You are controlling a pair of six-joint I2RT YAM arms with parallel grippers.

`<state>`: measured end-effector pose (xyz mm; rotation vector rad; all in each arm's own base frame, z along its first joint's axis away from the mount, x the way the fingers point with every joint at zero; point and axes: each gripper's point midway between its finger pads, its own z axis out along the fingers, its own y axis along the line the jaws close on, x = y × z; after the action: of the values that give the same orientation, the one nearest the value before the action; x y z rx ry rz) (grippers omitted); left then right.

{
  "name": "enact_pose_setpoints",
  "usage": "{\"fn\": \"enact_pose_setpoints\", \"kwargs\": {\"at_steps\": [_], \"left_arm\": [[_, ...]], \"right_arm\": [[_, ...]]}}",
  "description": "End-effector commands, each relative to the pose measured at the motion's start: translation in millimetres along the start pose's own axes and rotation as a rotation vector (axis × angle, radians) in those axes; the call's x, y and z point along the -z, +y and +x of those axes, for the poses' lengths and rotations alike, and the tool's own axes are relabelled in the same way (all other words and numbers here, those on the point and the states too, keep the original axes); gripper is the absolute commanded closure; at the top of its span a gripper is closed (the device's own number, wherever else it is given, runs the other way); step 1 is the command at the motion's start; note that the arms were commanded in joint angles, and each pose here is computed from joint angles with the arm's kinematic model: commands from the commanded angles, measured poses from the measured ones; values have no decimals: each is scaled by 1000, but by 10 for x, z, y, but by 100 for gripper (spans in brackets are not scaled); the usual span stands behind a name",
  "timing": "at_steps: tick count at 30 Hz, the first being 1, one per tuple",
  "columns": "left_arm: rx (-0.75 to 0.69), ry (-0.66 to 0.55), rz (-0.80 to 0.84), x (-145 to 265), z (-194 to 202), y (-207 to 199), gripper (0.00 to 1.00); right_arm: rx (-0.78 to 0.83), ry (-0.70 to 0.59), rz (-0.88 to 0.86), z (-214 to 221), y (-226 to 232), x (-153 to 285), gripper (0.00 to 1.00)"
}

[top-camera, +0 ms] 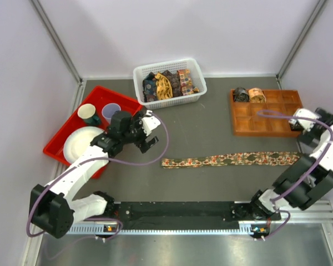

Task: Roll the ties
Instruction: Flatten out the tie at the center of the board.

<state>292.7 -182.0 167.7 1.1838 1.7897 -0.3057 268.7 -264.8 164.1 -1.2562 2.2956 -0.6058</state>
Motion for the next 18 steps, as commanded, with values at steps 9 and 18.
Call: {"fn": "enact_pose_setpoints", "kwargs": {"at_steps": [9,18], "left_arm": [[-3,-65,234,-221,-380,-166,1],[-136,48,449,-426,371,-748,6]], "right_arm": [[-350,-690,-336,-2625,544,1223,1],[-696,-696,-1026,-3649,2085,1035,6]]}}
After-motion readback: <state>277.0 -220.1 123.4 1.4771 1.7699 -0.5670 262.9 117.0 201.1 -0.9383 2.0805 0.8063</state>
